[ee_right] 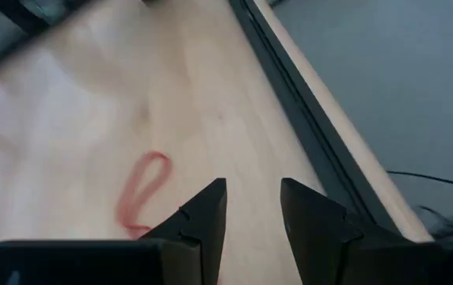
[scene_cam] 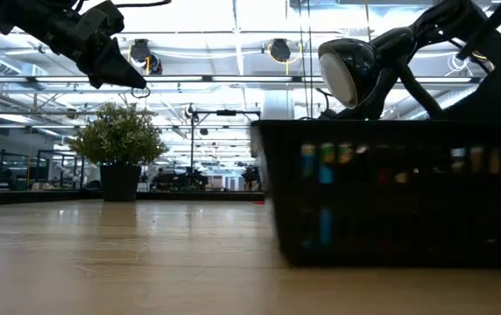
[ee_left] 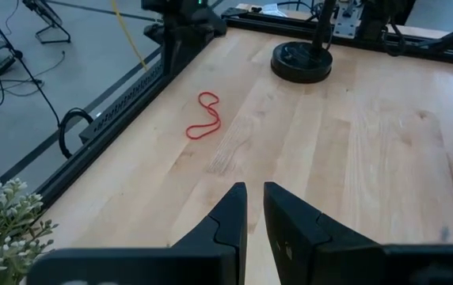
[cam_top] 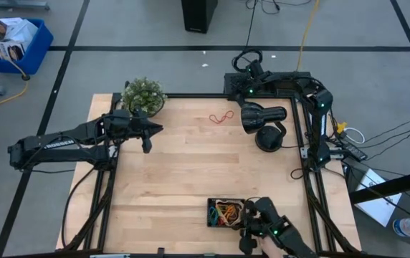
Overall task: Pick and place rubber bands into bin
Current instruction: Put the red rubber band into the black bin
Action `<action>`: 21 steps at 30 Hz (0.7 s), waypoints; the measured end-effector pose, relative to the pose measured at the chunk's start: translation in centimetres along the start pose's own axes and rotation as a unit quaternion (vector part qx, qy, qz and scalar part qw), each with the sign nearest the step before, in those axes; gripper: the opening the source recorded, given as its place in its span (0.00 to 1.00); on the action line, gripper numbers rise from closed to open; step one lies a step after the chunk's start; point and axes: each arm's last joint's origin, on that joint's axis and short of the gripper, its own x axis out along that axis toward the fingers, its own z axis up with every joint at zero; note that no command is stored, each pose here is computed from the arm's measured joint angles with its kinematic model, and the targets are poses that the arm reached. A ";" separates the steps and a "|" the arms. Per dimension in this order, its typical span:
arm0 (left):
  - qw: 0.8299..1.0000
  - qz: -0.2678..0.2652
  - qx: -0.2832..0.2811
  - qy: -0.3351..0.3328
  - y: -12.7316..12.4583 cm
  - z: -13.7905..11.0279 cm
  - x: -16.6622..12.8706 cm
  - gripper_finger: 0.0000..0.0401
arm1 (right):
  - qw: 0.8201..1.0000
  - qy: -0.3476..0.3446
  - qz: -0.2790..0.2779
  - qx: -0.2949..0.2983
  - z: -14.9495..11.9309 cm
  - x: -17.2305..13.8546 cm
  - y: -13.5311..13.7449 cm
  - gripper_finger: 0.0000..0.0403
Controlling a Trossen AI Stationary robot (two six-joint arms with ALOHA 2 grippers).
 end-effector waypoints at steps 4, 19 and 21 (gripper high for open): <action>1.000 0.000 0.000 0.000 0.0 0.0 0.0 0.13 | 0.999 0.015 -0.012 -0.036 -0.2 0.8 0.4 0.29; 1.000 0.000 0.019 0.000 0.0 0.0 0.0 0.13 | 0.997 0.059 0.021 -0.039 -1.1 1.0 1.4 0.31; 1.000 0.000 0.025 -0.002 0.0 0.0 0.0 0.13 | 0.997 0.056 0.022 -0.050 -0.9 1.2 1.5 0.32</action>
